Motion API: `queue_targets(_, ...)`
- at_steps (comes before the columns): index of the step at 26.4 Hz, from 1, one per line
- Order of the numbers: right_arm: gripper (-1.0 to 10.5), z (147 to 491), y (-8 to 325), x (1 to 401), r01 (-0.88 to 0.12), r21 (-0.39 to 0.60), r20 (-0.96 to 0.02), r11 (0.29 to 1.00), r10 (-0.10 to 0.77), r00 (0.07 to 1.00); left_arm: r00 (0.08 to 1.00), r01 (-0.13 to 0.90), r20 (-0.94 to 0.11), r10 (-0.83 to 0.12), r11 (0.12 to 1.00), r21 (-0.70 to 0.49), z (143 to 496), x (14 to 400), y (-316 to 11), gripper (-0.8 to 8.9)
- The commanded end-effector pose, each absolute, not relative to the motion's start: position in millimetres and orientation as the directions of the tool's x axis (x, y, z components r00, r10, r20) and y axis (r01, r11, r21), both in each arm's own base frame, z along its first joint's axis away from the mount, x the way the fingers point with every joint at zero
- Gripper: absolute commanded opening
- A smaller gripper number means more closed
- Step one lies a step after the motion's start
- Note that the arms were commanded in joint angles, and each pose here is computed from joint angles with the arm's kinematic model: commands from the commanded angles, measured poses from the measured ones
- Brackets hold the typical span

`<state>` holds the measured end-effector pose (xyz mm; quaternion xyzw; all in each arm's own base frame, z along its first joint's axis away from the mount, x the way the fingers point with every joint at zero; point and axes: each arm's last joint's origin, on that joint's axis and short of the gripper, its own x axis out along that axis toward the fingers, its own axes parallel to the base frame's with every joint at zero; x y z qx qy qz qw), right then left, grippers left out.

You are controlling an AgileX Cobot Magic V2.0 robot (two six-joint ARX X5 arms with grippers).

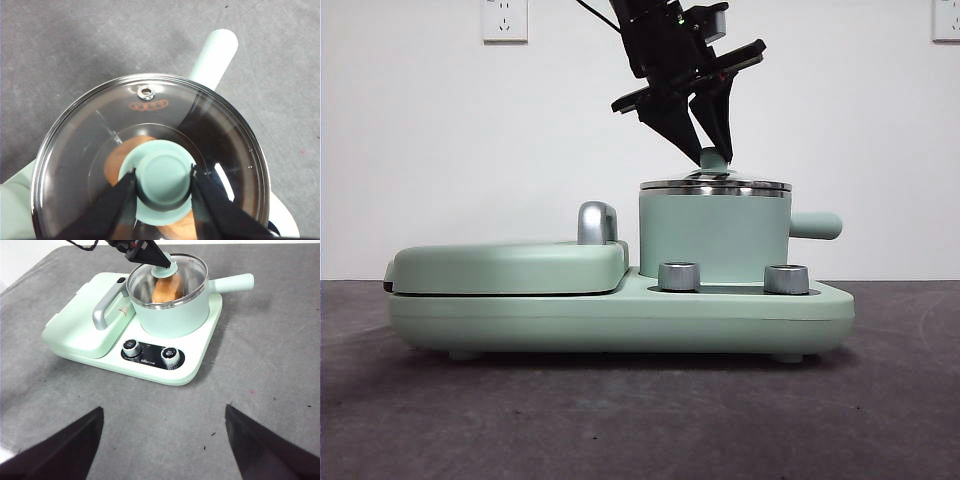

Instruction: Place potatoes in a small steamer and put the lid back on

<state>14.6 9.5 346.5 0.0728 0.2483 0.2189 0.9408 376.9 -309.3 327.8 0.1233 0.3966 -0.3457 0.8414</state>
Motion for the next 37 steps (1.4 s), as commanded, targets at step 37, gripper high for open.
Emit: queue_targets(37, 3.0, 350, 14, 12, -0.510, 0.311, -0.399, 0.802, 0.597, 0.696, 0.648, 0.611, -0.405, -0.646, 0.757, -0.229, 369, 74, -62, 2.12)
